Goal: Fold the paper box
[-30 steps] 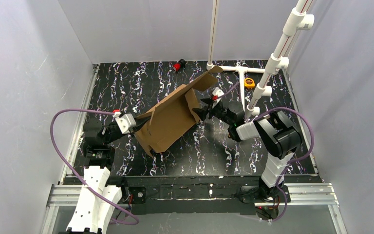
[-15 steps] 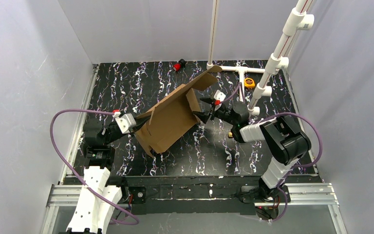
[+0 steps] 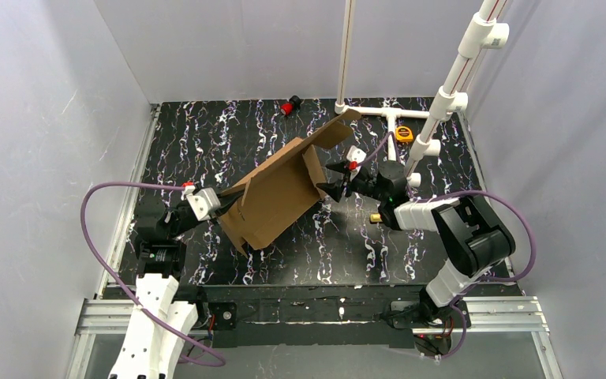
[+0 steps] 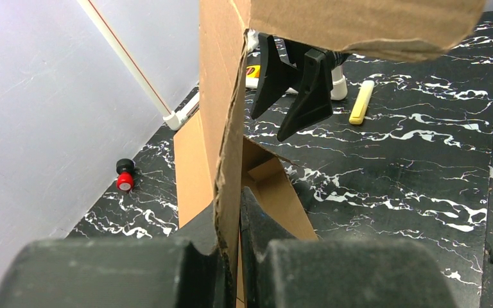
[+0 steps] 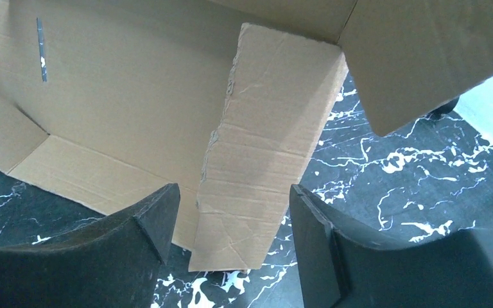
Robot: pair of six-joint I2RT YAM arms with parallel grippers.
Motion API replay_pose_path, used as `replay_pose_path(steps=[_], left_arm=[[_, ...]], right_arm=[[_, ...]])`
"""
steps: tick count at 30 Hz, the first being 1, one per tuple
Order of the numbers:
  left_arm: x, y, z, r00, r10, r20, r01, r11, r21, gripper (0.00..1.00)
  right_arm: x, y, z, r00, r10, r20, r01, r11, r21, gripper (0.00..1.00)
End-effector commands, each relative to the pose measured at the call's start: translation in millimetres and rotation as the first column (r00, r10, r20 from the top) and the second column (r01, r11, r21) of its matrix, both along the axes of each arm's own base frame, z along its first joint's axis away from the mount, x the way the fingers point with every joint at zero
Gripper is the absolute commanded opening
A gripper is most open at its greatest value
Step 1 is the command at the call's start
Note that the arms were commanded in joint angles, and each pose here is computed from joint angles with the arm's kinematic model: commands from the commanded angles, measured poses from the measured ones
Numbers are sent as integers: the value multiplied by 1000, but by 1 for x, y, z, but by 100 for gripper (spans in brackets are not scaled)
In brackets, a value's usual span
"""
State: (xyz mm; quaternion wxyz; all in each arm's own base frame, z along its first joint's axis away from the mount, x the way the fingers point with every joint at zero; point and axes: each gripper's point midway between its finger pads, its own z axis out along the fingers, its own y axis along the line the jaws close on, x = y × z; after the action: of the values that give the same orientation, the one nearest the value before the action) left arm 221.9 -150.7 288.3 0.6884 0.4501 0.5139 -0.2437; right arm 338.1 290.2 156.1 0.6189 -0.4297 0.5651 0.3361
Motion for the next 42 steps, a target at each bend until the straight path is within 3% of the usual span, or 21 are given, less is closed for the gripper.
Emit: replay_pose_path(steps=[1, 7, 16, 18, 23, 32, 42], left_arm=[[-3, -2, -8, 999, -8, -40, 8, 1000, -8, 0], [-2, -1, -8, 999, 5, -42, -6, 1000, -12, 0], [-2, 0, -9, 999, 15, -41, -16, 1000, -15, 0], [-3, 0, -10, 999, 15, -41, -15, 1000, -14, 0], [-3, -1, -9, 999, 14, -36, -15, 1000, -14, 0], [-4, -1, -10, 999, 17, -32, -17, 1000, -11, 0], [-5, -1, -12, 999, 16, -34, -16, 1000, -12, 0]], right_arm=[[-3, -3, 9, 1000, -4, 21, 4, 1000, -7, 70], [-17, -1, 7, 999, 40, -17, -40, 999, -4, 67], [-16, -20, -37, 996, -44, -81, 31, 987, -161, 59], [-11, -27, -50, 980, -122, -159, 95, 981, -167, 48], [-5, -32, -71, 919, -214, -330, 181, 975, -128, 38], [4, -40, -101, 780, -333, -530, 322, 940, -116, 32], [16, -34, -108, 742, -343, -575, 359, 929, -91, 40]])
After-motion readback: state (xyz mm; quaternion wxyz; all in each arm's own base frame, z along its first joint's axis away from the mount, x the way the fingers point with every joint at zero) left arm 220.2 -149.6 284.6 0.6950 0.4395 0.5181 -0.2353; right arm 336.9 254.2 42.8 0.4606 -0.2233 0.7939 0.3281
